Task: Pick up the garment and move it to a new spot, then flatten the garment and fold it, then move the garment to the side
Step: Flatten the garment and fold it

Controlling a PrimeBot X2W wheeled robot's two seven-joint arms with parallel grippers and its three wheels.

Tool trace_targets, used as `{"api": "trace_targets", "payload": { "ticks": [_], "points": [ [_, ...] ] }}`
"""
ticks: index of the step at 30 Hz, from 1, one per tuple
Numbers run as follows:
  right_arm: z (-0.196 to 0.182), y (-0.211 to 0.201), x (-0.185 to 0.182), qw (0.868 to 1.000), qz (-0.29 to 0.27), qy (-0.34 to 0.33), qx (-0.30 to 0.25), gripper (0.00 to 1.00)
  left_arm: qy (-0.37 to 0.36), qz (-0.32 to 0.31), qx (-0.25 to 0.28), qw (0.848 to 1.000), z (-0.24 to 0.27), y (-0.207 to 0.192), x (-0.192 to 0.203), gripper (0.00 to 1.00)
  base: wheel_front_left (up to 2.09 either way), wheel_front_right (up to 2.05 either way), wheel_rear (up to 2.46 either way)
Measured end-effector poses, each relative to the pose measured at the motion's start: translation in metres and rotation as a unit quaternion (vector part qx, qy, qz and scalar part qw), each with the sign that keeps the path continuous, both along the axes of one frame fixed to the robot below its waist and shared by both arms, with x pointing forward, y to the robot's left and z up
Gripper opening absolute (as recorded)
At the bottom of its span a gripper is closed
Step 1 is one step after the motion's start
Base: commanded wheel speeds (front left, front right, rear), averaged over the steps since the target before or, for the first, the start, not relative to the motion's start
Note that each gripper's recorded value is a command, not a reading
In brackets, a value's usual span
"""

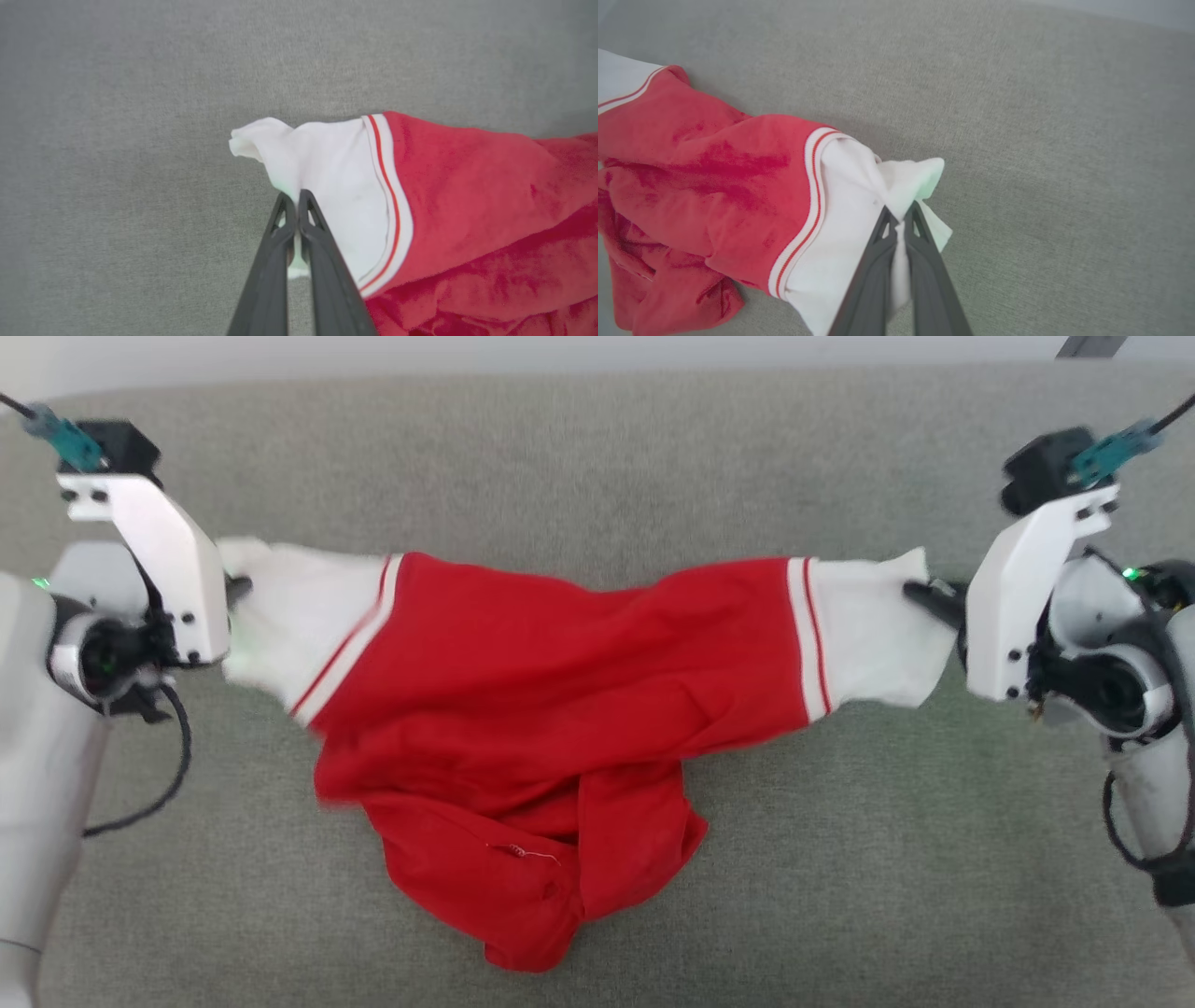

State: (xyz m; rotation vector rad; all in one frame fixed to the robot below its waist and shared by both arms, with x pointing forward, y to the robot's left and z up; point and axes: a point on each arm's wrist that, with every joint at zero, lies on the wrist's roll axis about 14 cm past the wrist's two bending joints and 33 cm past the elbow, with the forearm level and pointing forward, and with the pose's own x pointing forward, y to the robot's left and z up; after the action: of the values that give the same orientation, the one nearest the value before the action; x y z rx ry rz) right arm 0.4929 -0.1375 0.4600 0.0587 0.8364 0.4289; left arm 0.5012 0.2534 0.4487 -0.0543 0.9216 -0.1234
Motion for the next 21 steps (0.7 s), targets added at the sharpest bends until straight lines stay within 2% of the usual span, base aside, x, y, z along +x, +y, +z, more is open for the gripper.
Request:
{"api": "trace_targets", "payload": {
  "ticks": [4, 8, 16, 21],
  "points": [
    [0.047, -0.003, 0.009, 0.997, -0.002, -0.074, 0.006, 0.0, -0.056, -0.009, 0.008, 0.998, 0.047, 0.001, 0.008, 0.0, 0.0, 0.0, 0.0],
    [0.099, -0.005, 0.014, 0.988, -0.005, -0.151, 0.015, 0.0, -0.119, -0.016, 0.012, 0.993, 0.099, 0.0, 0.013, 0.0, 0.0, 0.0, 0.0],
    [0.203, -0.003, 0.007, 0.956, 0.001, -0.29, 0.034, 0.0, -0.241, -0.029, 0.018, 0.97, 0.205, -0.008, 0.01, 0.0, 0.0, 0.0, 0.0],
    [0.25, 0.0, -0.005, 0.937, 0.008, -0.344, 0.052, 0.0, -0.291, -0.037, 0.021, 0.956, 0.252, -0.015, 0.0, 0.0, 0.0, 0.0, 0.0]
  ]
}}
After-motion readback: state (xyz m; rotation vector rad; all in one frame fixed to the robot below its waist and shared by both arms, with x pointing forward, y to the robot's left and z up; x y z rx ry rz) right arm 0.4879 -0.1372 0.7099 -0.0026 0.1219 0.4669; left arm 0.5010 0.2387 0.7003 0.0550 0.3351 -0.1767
